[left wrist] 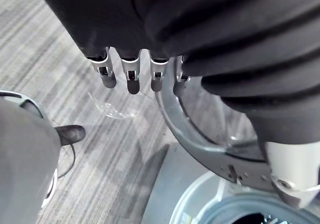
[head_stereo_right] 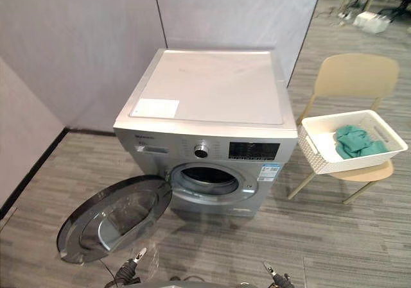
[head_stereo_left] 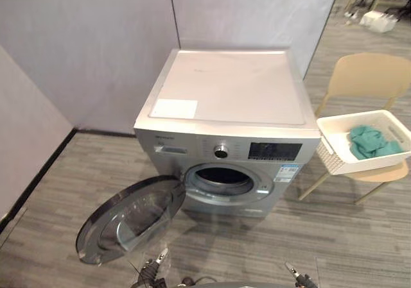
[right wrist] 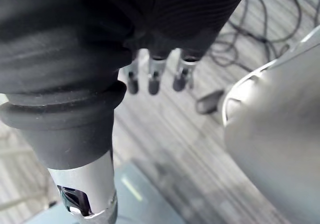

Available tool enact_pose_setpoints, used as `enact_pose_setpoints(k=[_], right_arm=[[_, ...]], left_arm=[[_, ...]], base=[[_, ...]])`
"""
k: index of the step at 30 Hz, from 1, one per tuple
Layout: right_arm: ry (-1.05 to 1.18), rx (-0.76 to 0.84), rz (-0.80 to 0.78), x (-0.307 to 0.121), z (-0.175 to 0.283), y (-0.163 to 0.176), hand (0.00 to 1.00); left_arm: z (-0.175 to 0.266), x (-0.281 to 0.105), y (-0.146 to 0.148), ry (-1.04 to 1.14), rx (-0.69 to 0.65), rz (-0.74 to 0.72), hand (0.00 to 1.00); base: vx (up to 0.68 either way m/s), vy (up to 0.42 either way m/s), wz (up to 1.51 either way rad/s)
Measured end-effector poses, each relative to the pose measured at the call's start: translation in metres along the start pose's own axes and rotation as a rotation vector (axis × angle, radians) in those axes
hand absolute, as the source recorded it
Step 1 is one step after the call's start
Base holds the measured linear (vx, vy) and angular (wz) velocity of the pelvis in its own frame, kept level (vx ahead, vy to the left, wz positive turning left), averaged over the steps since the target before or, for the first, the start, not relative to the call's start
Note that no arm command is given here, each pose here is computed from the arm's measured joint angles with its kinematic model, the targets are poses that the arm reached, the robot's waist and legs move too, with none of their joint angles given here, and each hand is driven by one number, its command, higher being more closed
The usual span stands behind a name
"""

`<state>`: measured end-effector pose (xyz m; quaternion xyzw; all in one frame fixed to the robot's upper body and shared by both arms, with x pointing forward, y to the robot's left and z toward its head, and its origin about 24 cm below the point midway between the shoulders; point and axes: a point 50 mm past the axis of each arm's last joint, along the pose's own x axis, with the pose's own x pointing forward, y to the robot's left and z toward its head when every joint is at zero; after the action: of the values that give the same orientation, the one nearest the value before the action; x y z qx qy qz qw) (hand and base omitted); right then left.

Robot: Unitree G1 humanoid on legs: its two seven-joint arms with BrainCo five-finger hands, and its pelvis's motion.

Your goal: Pick up the laundry basket with both hands and put the clothes into the washing machine.

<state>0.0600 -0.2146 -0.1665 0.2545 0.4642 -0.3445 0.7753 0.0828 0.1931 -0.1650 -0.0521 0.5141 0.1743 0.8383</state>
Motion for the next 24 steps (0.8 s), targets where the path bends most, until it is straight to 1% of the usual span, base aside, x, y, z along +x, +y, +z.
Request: enact_pose_setpoints(k=[5,10,11,12,14,15,17,20,22,24], right_arm=[[0.018,-0.078,0.047,-0.001,-0.006,0.009,0.0],[-0.019,-0.273,0.067,0.002,0.013,0.001,0.0],[-0.024,-0.312,0.078,0.003,0.015,0.004,0.0],[-0.039,-0.324,0.081,0.004,0.02,0.004,0.0],[-0.051,-0.336,0.06,0.004,0.027,-0.002,0.0],[-0.068,-0.358,0.071,0.006,0.033,0.001,0.0],[-0.091,-0.368,0.102,0.007,0.039,0.014,0.0],[-0.101,-0.435,0.159,0.007,0.04,0.028,0.0],[-0.092,-0.43,0.163,0.006,0.035,0.028,0.0],[-0.074,-0.426,0.155,0.005,0.029,0.024,0.0]], left_arm=[[0.01,0.002,0.002,-0.03,0.063,-0.002,0.0],[0.018,0.001,0.0,-0.083,0.046,0.008,0.0],[0.018,0.0,-0.003,-0.088,0.039,0.003,0.0],[0.025,0.001,-0.008,-0.119,0.036,-0.011,0.0],[0.022,-0.001,-0.019,-0.118,0.022,-0.039,0.0],[0.023,-0.002,-0.019,-0.133,0.022,-0.041,0.0],[0.018,-0.003,-0.011,-0.128,0.01,-0.018,0.0],[0.001,-0.006,-0.003,-0.075,0.05,0.0,0.0],[-0.007,-0.006,0.001,-0.036,0.052,0.016,0.0],[-0.004,-0.005,0.007,-0.042,0.054,0.029,0.0]], base=[[-0.06,-0.102,-0.62],[-0.04,-0.076,-1.28],[0.05,-0.072,-1.61],[0.03,-0.042,-1.17],[-0.05,0.037,-0.86],[-0.04,0.039,-0.99],[0.04,0.014,-1.35],[0.11,0.033,-1.35],[0.15,0.062,-0.5],[0.17,0.067,0.02]])
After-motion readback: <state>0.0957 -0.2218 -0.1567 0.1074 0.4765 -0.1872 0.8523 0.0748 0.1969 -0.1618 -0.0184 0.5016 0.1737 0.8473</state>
